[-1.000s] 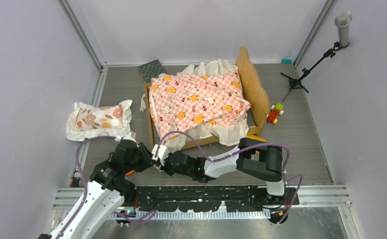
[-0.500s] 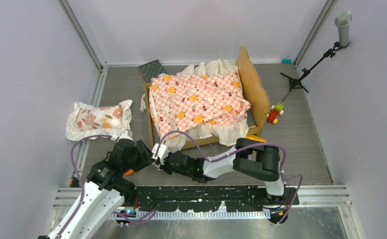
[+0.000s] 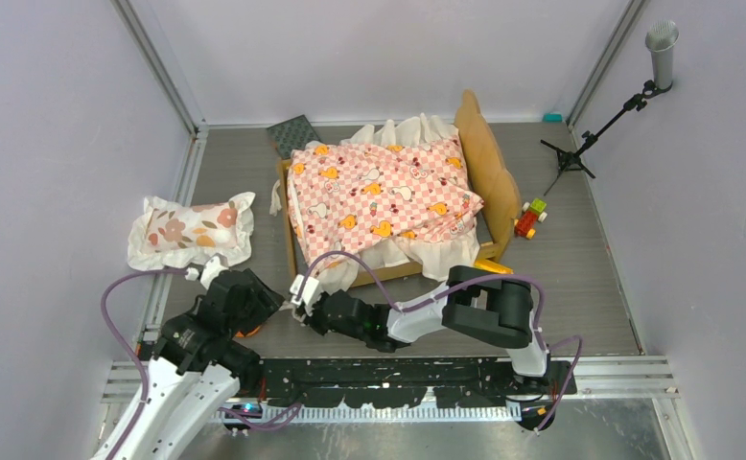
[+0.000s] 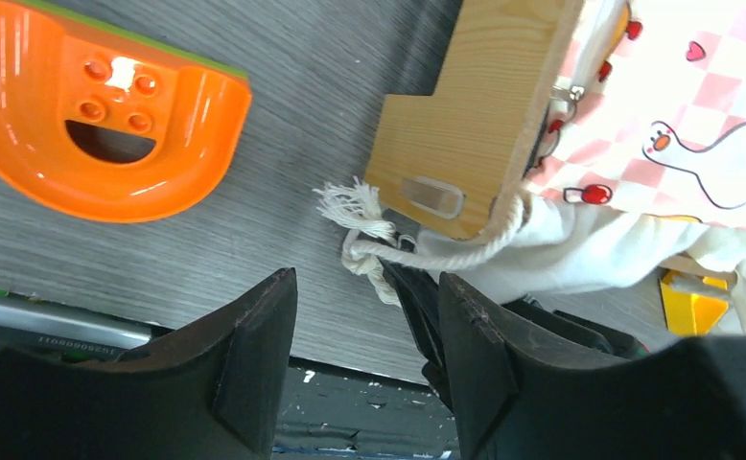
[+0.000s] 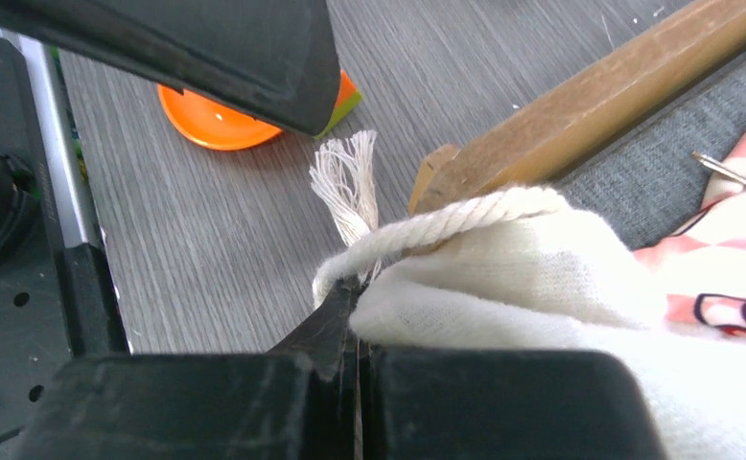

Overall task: Set up the pet bed
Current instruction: Tie the ropes to the bed frame.

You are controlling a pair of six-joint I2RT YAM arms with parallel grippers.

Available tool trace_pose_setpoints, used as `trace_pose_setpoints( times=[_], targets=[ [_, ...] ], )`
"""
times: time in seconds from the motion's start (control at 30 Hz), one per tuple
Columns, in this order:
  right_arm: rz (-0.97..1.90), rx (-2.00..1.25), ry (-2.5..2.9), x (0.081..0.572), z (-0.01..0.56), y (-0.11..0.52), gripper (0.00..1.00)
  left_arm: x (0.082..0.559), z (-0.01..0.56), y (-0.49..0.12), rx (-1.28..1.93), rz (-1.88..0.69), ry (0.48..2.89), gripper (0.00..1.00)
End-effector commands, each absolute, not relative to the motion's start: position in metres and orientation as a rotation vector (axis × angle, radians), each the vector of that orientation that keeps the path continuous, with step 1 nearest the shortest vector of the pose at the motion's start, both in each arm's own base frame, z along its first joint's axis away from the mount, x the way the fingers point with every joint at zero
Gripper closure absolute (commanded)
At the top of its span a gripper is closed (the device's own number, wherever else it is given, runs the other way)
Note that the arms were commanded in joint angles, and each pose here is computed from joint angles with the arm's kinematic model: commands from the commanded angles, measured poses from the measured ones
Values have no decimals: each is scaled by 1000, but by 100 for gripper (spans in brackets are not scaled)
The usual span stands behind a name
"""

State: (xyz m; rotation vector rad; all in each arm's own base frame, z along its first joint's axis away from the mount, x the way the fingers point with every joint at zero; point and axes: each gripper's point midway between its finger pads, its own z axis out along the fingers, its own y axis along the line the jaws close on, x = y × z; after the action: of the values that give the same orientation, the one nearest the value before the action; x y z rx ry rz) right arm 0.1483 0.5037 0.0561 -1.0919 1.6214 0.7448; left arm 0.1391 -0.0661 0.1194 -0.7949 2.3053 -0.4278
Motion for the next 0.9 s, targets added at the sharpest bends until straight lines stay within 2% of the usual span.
trace_pose_setpoints(
  times=[0.0, 0.1, 0.33, 0.4, 0.57, 0.87],
  targets=[
    [836, -983, 1539, 151, 92, 521, 99, 139, 112, -52, -923, -329, 2282, 42],
    [860, -984, 1535, 148, 93, 524, 99, 138, 105, -50, -982, -307, 2283, 40],
    [877, -982, 1529, 146, 94, 526, 99, 151, 113, -58, -1044, -390, 2209, 25],
    [877, -975, 1528, 147, 95, 526, 99, 151, 111, -59, -1052, -393, 2216, 24],
    [893, -958, 1522, 147, 98, 525, 99, 152, 101, -64, -1083, -409, 2232, 24],
    [916, -931, 1516, 146, 100, 523, 99, 157, 90, -70, -1103, -438, 2227, 34]
  ],
)
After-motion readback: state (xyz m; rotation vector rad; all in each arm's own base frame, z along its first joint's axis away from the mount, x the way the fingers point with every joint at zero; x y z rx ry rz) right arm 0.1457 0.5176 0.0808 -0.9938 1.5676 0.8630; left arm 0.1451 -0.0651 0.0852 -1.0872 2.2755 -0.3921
